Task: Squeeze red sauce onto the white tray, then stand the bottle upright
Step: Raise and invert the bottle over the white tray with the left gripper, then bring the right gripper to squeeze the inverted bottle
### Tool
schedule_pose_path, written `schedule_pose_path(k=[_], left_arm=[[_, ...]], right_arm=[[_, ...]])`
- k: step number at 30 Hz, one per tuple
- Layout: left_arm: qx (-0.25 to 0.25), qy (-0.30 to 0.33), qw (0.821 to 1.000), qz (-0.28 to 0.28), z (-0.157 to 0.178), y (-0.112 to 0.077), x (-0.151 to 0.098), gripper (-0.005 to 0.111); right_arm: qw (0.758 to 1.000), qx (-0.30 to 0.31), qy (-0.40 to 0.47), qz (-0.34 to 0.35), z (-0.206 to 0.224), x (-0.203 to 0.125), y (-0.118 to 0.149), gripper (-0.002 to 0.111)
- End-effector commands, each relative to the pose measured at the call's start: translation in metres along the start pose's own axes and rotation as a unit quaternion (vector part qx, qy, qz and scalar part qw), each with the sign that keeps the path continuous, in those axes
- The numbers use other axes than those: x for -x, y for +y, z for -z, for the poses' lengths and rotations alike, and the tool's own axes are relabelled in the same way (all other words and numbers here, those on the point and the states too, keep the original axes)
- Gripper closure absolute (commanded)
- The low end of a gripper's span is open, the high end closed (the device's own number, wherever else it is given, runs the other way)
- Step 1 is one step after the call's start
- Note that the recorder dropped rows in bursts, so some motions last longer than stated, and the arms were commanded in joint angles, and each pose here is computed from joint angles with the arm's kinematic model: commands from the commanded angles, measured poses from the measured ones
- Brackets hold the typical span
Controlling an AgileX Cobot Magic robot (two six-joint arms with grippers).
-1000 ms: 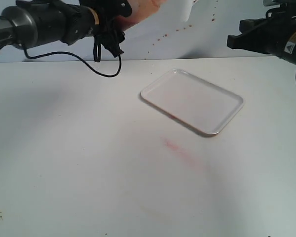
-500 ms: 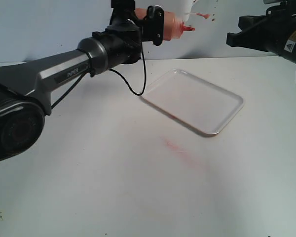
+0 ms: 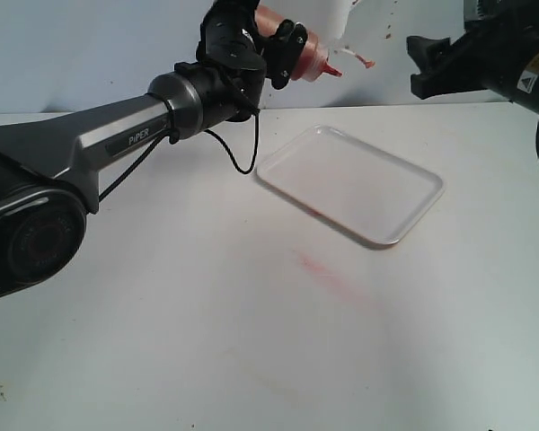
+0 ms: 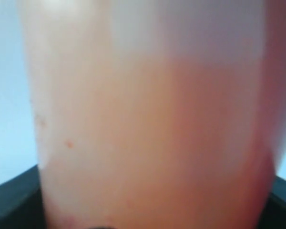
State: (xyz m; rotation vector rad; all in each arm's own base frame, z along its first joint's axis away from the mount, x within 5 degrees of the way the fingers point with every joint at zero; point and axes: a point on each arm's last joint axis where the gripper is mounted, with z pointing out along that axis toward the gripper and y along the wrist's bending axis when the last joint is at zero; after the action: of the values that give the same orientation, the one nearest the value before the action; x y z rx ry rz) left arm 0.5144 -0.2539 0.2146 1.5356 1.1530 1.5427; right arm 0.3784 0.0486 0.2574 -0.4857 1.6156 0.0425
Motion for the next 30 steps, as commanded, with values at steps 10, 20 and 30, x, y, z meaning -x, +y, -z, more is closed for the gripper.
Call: schedule_pose_path(k=[10, 20, 30], left_arm=[[0.023, -0.009, 0.990, -0.136, -0.002, 0.013, -0.007, 0.107], [0.035, -0.064, 0.981, -0.179, -0.008, 0.006, 0.000, 0.107], [0.038, -0.071, 0.978, -0.191, -0.009, 0.005, 0.000, 0.107]], right_arm=[[0.999, 0.023, 0.025, -0.029, -0.041, -0.003, -0.006, 0.003], [0.949, 0.307, 0.050, -0.056, -0.112, -0.021, -0.010, 0.005], [0.923, 0.367, 0.060, -0.103, -0.162, -0.061, -0.013, 0.005]])
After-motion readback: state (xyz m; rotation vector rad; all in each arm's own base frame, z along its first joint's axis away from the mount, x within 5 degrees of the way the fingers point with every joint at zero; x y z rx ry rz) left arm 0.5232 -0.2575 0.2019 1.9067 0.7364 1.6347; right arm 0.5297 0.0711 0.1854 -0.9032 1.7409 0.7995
